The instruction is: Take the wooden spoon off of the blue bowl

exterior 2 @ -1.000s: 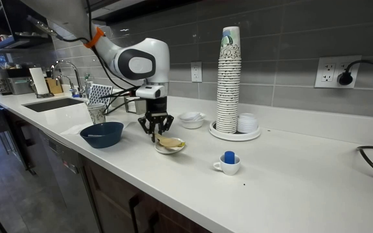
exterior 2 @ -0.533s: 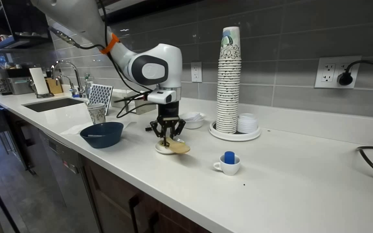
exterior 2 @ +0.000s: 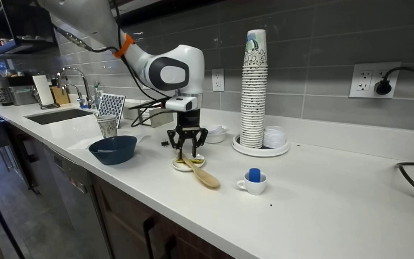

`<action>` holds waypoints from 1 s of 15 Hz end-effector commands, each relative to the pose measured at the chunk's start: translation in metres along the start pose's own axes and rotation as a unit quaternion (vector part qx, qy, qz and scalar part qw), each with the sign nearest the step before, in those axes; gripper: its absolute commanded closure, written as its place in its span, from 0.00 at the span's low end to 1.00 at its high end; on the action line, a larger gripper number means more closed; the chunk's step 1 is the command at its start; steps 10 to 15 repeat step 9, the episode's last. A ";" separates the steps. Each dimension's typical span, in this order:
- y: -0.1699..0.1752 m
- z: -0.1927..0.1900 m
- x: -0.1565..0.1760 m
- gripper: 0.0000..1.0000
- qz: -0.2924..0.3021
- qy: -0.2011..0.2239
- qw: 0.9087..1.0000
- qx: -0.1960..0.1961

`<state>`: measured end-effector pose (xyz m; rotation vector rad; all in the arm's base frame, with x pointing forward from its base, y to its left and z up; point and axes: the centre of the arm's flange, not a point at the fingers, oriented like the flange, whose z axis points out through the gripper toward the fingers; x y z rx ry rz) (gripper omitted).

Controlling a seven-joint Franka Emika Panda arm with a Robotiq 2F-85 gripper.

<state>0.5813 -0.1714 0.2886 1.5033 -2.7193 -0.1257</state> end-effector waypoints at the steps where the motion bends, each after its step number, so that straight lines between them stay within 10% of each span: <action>1: 0.003 -0.024 -0.001 0.16 0.008 -0.012 1.000 0.003; 8: 0.060 -0.081 -0.074 0.00 -0.154 -0.050 0.986 0.044; 15: 0.030 -0.073 -0.054 0.00 -0.108 -0.044 0.992 0.046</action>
